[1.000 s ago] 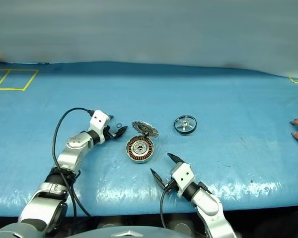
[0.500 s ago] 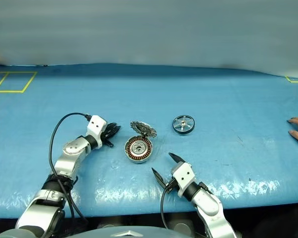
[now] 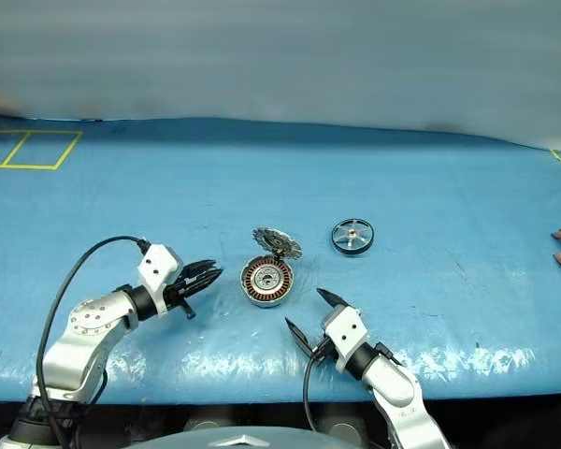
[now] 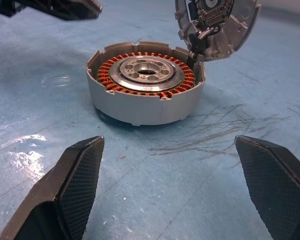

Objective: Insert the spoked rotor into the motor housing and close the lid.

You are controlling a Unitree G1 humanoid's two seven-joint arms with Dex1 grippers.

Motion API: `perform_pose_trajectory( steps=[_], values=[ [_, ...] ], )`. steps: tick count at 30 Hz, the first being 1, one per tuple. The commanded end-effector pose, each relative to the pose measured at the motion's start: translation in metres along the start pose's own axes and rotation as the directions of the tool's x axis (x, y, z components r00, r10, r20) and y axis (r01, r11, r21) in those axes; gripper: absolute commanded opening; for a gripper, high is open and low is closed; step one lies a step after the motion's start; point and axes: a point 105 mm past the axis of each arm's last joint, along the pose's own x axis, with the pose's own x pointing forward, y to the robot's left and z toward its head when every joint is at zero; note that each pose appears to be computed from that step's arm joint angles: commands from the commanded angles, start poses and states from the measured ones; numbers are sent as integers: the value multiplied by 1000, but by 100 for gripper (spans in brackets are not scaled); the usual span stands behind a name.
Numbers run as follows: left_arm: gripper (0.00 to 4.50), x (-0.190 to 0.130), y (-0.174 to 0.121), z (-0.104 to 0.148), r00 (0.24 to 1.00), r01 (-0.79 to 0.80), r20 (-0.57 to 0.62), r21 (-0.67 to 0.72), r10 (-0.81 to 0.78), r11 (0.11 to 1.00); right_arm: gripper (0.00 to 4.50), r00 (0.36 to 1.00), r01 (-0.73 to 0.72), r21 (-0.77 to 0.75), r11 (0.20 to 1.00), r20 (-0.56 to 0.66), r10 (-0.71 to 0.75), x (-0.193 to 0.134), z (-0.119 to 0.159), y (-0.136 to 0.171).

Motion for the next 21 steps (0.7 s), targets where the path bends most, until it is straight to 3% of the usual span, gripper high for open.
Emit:
perform_pose_trajectory(
  steps=[1,11,21],
  values=[
    [63,4,-18,30,988,133,73,56,-137,989,443,999,-8,-17,1000,39,9,2,12,-1],
    [63,46,-39,22,951,304,26,82,-307,949,443,1000,-4,-17,1000,30,5,4,10,-3],
    [63,61,-40,0,941,339,-52,117,-335,933,443,1000,18,-14,1000,23,-18,1,8,-3]
  ],
)
